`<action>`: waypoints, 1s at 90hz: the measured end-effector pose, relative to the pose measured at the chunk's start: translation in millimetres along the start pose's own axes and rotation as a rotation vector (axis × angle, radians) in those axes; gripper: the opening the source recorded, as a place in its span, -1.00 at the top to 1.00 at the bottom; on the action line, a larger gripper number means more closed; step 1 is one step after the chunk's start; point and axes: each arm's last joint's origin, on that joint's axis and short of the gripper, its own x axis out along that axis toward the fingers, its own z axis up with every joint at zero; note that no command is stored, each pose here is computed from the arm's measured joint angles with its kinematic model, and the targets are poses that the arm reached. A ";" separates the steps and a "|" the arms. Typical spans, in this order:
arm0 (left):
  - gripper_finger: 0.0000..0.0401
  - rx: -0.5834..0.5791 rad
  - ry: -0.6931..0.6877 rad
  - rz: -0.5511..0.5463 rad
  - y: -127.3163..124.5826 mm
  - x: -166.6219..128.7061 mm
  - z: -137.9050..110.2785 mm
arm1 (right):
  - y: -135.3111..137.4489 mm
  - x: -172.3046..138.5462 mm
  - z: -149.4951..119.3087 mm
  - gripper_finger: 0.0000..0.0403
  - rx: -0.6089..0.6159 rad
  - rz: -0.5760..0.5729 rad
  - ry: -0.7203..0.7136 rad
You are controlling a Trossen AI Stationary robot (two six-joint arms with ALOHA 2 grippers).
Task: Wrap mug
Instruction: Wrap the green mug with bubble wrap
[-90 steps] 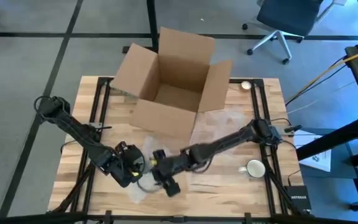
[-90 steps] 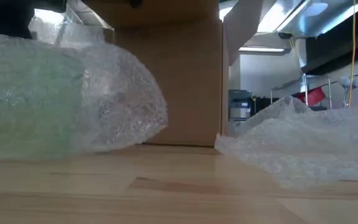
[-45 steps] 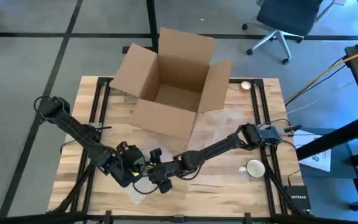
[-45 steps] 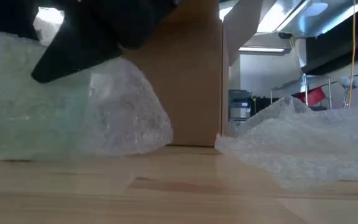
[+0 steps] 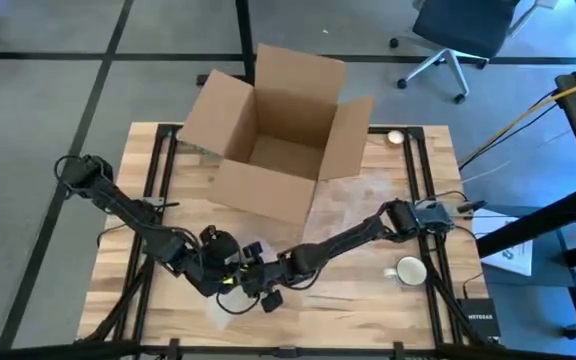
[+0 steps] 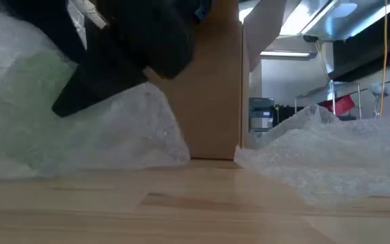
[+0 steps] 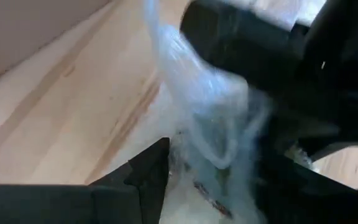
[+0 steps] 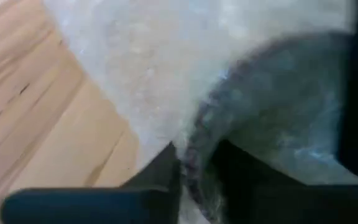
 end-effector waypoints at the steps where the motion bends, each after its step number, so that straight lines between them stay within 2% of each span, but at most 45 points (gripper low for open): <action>1: 0.15 0.002 -0.002 -0.001 -0.2 -0.1 0.2 | 0.2 -0.3 0.2 0.91 -0.001 -0.001 0.002; 16: 0.15 0.037 -0.010 -0.019 -5.8 -7.7 8.8 | 1.4 -9.0 2.8 0.94 -0.009 0.013 0.083; 38: 0.15 0.028 -0.048 -0.144 -15.8 -44.3 21.2 | 0.3 -43.6 13.5 0.98 0.028 0.083 0.298; 53: 0.15 -0.032 0.011 -0.180 -19.3 -59.3 4.2 | 1.7 -58.4 19.1 0.98 0.123 0.165 0.348; 61: 0.15 -0.062 0.026 -0.172 -21.6 -56.5 -10.8 | 3.9 -57.1 17.5 0.98 0.156 0.205 0.354; 74: 0.15 -0.097 0.049 -0.137 -25.8 -49.6 -32.6 | 5.0 -51.4 16.0 0.97 0.201 0.200 0.326; 82: 0.15 -0.107 0.059 -0.130 -27.8 -48.1 -41.0 | 4.7 -50.4 16.8 0.90 0.240 0.194 0.316; 90: 0.15 -0.110 0.062 -0.127 -29.3 -47.5 -44.4 | 4.4 -49.3 19.7 0.73 0.248 0.195 0.283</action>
